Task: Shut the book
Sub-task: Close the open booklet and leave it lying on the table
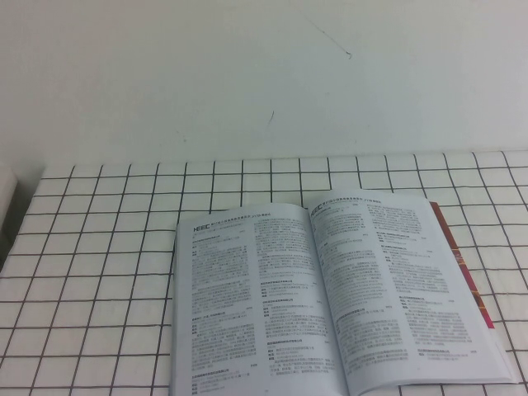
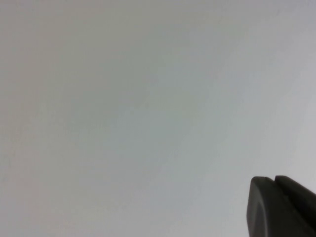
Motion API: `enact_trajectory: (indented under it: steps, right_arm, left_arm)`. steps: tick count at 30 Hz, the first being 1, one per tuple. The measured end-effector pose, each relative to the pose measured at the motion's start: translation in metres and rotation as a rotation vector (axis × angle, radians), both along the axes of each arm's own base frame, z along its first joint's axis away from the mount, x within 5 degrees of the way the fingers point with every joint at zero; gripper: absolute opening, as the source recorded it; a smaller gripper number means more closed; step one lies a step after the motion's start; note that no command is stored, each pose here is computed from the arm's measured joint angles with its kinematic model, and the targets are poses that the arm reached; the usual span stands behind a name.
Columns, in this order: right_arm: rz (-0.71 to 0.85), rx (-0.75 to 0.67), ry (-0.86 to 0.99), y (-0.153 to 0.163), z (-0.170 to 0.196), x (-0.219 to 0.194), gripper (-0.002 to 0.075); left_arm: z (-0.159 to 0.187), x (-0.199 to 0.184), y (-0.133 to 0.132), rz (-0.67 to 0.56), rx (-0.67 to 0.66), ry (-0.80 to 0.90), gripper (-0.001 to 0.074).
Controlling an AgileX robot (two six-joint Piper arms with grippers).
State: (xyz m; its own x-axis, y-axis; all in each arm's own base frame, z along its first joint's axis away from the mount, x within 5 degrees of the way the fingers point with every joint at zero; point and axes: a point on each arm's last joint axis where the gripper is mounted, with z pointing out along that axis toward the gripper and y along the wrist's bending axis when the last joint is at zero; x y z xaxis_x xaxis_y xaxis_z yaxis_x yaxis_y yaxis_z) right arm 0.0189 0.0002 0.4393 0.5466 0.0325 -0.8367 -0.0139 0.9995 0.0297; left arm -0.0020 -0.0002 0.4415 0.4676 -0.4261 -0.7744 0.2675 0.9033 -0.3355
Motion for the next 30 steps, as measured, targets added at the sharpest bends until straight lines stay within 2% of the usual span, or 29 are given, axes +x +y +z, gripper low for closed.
enact_trajectory:
  steps: [3,7,11,14,17,20,24,30]
  right_arm:
    - [-0.026,0.018,0.26,-0.003,0.001,0.039,-0.0003]
    - [-0.049,0.027,0.541,-0.006,-0.02,0.086,-0.0003]
    - [-0.054,0.036,0.697,-0.007,-0.037,0.114,-0.0003]
    - [-0.01,0.107,0.783,-0.004,-0.048,0.13,-0.0003]
    - [0.097,0.157,0.951,0.008,-0.067,0.145,-0.0003]
    - [0.305,0.011,1.113,0.034,-0.087,0.159,-0.0003]
    - [0.641,-0.159,1.232,0.078,-0.11,0.183,-0.0003]
    - [0.851,-0.3,1.456,0.136,-0.156,0.242,-0.0003]
  left_arm:
    - [0.0,0.03,-0.001,0.023,0.059,0.264,-0.0004]
    - [-0.026,0.08,-0.004,0.026,0.105,0.656,-0.0004]
    - [-0.057,0.119,-0.003,0.048,0.159,0.919,-0.0004]
    - [-0.077,0.146,-0.004,0.057,0.186,1.053,-0.0004]
    - [-0.09,0.166,-0.005,0.052,0.19,1.132,-0.0004]
    - [-0.1,0.184,-0.006,0.047,0.194,1.179,-0.0004]
    - [-0.116,0.202,-0.011,0.0,0.141,1.255,-0.0004]
    - [-0.133,0.215,-0.017,-0.074,0.182,1.341,-0.0004]
